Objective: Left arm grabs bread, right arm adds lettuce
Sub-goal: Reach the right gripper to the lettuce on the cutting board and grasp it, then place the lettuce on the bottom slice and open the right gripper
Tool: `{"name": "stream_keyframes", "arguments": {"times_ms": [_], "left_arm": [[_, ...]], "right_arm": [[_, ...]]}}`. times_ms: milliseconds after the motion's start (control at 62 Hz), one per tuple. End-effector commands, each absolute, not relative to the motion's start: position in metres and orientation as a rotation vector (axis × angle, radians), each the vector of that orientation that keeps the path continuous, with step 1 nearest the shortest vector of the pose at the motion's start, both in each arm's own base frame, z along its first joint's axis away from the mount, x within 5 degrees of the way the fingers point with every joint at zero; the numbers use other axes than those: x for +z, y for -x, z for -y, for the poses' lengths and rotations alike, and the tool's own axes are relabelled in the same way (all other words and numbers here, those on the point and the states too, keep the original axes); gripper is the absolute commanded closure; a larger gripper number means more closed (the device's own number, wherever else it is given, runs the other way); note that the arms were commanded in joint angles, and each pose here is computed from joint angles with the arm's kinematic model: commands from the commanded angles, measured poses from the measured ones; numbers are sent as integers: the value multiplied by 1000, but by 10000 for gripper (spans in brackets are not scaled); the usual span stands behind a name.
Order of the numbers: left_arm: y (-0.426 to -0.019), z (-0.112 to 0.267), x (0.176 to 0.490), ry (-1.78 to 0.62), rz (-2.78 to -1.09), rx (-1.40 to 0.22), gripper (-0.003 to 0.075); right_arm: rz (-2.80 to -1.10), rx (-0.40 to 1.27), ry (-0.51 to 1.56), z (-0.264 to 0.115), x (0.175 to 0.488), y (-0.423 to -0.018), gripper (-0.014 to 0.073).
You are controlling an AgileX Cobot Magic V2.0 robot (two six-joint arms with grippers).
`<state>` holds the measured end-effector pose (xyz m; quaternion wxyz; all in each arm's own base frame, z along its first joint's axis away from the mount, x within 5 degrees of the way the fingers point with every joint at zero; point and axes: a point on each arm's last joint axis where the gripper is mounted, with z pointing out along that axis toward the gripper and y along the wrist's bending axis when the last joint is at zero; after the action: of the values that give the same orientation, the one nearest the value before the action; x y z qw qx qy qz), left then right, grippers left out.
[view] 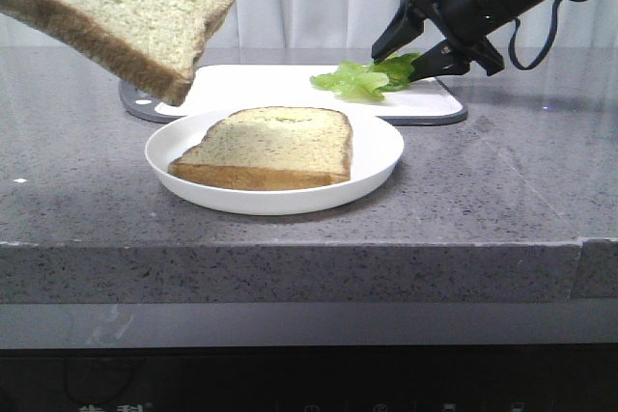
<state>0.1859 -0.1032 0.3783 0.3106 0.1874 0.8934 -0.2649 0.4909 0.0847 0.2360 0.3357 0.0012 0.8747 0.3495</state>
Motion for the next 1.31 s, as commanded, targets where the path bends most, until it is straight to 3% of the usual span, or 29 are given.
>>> {"name": "stream_keyframes", "arguments": {"times_ms": [0,129,323,516,694,806,1016,1290], "left_arm": [[-185,102,395,-445,-2256,-730,741],[-185,102,395,-447,-2256,-722,741],[-186,101,395,-449,-2253,-706,741],[-186,101,395,-450,-2254,-703,741],[-186,101,395,-448,-2252,-703,741],[-186,101,395,-448,-2252,-703,741],[-186,101,395,-448,-2252,-703,741],[-184,96,396,-457,-2247,-637,741]], "right_arm": [[-2157,934,11,-88,280,-487,294],[-2151,927,6,-88,280,-487,490],[-2136,945,2,-89,286,-486,666],[-2091,989,64,-88,321,-470,661],[-2046,1028,147,-83,367,-435,661],[-2044,1018,154,-82,378,-406,661],[-2016,1081,232,-86,373,-351,661],[-2009,1268,366,-112,341,-324,661]]}}
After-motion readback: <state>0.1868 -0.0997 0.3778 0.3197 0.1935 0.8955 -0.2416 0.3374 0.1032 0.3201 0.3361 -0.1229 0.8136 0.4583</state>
